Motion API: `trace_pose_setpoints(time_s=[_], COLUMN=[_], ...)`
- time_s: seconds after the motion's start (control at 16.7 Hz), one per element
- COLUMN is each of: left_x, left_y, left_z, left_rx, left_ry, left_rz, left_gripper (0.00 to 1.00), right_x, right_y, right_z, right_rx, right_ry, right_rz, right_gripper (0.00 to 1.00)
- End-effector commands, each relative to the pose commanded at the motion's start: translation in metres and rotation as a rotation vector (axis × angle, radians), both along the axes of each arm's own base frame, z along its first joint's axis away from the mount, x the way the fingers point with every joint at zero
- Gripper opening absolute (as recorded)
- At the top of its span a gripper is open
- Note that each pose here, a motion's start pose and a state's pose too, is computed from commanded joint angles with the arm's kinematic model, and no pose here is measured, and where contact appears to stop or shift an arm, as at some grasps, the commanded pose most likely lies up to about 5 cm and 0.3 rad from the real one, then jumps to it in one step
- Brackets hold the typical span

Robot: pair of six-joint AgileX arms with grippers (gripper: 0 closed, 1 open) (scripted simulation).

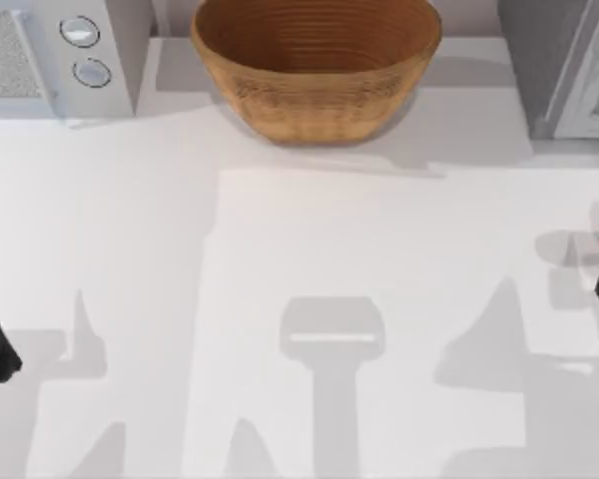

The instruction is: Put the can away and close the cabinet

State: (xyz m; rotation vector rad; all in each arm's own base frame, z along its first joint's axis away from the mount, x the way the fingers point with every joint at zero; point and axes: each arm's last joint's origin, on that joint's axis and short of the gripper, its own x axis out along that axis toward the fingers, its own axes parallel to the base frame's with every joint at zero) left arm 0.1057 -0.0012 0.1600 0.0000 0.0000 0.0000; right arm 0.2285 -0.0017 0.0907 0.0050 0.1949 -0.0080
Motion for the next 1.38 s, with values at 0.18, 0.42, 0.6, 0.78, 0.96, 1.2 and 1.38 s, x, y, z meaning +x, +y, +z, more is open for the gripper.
trace_pose_setpoints(time_s=[0.18,0.42,0.6,0.78,0.96,1.2,1.38], left_x=[0.0,0.0,0.0,0.0,0.0,0.0,0.0], left_y=[0.0,0.0,0.0,0.0,0.0,0.0,0.0], left_z=[0.0,0.0,0.0,0.0,0.0,0.0,0.0], left_rx=[0.0,0.0,0.0,0.0,0.0,0.0,0.0], left_ry=[0.0,0.0,0.0,0.0,0.0,0.0,0.0], left_rz=[0.0,0.0,0.0,0.0,0.0,0.0,0.0], left_gripper=[1.0,1.0,1.0,1.0,1.0,1.0,1.0], right_x=[0.005,0.009,0.01,0.009,0.009,0.009,0.024], right_y=[0.0,0.0,0.0,0.0,0.0,0.0,0.0], right_z=[-0.015,-0.031,-0.04,-0.044,-0.044,-0.044,-0.048], right_rx=[-0.001,-0.002,-0.002,-0.002,-0.002,-0.002,-0.002], right_ry=[-0.001,-0.003,-0.004,-0.001,-0.001,0.002,0.0], right_rz=[-0.001,-0.002,-0.002,-0.002,-0.002,-0.001,-0.002], right_gripper=[1.0,1.0,1.0,1.0,1.0,1.0,1.0])
